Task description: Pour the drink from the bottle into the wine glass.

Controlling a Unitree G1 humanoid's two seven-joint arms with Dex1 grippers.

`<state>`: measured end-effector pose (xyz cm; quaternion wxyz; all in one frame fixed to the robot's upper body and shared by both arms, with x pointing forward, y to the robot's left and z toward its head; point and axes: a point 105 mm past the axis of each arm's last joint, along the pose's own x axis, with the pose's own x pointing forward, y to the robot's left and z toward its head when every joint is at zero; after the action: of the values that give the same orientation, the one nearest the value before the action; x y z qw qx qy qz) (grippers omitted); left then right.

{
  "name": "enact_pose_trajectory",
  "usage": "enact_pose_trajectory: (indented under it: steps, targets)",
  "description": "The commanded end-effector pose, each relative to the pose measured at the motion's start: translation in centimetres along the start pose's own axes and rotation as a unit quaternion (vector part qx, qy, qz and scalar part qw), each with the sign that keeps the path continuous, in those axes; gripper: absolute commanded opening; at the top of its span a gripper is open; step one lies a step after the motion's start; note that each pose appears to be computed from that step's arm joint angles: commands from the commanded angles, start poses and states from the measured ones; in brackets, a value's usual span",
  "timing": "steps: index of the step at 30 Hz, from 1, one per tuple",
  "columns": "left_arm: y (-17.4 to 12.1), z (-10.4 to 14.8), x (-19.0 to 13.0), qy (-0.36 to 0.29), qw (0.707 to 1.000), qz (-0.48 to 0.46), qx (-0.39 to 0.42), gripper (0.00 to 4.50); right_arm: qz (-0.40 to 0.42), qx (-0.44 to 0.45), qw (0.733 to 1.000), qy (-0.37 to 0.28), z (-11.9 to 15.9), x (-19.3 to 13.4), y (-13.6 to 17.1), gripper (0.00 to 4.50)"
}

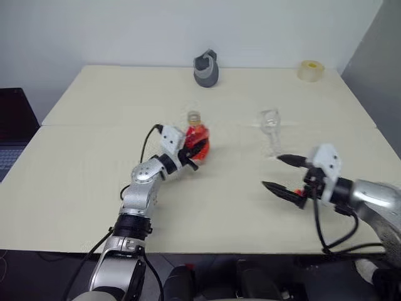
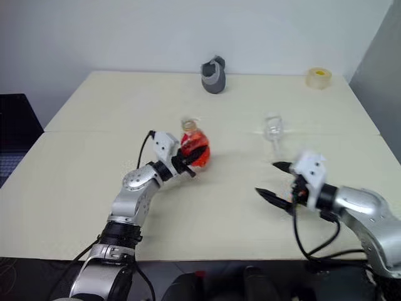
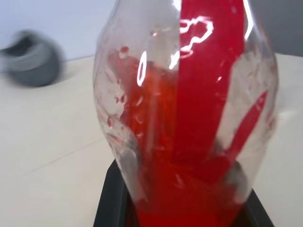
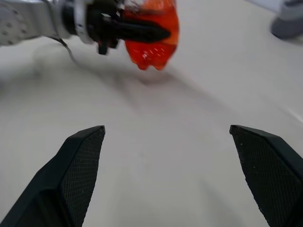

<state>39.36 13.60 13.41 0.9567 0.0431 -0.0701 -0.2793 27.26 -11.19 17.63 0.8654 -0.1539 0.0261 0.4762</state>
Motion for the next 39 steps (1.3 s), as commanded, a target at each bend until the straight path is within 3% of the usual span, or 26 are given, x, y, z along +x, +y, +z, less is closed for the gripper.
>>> enact_pose_trajectory:
  steps: [1,10,22,23,32,33,39]
  targets:
    - [2.3,1.8,-0.1,-0.038,0.998,0.049,0.020,0.75,0.021,-0.012,1.000,-0.003,0.6,1.7,0.7,4.50]
    - [6.8,0.8,-0.7,-0.031,0.991,0.134,0.007,0.75,0.068,-0.036,0.997,-0.031,2.6,7.3,2.0,4.50]
    - [7.6,-1.7,-0.4,-0.002,0.984,0.177,-0.028,0.75,0.084,-0.040,0.995,-0.043,3.7,7.6,2.4,4.50]
    - [7.5,-1.9,-0.4,-0.002,0.984,0.177,-0.030,1.49,0.085,-0.038,0.995,-0.043,3.7,7.5,2.4,4.50]
    - [6.8,-2.3,-1.7,-0.013,0.984,0.176,-0.028,4.29,0.096,-0.030,0.994,-0.045,4.1,6.2,2.8,4.50]
    - [6.7,-2.3,-1.8,-0.015,0.984,0.178,-0.029,4.46,0.098,-0.029,0.994,-0.045,4.2,6.1,2.9,4.50]
    - [6.2,-1.8,-3.3,-0.026,0.981,0.193,-0.028,4.46,0.103,-0.030,0.993,-0.044,4.6,4.9,3.3,4.50]
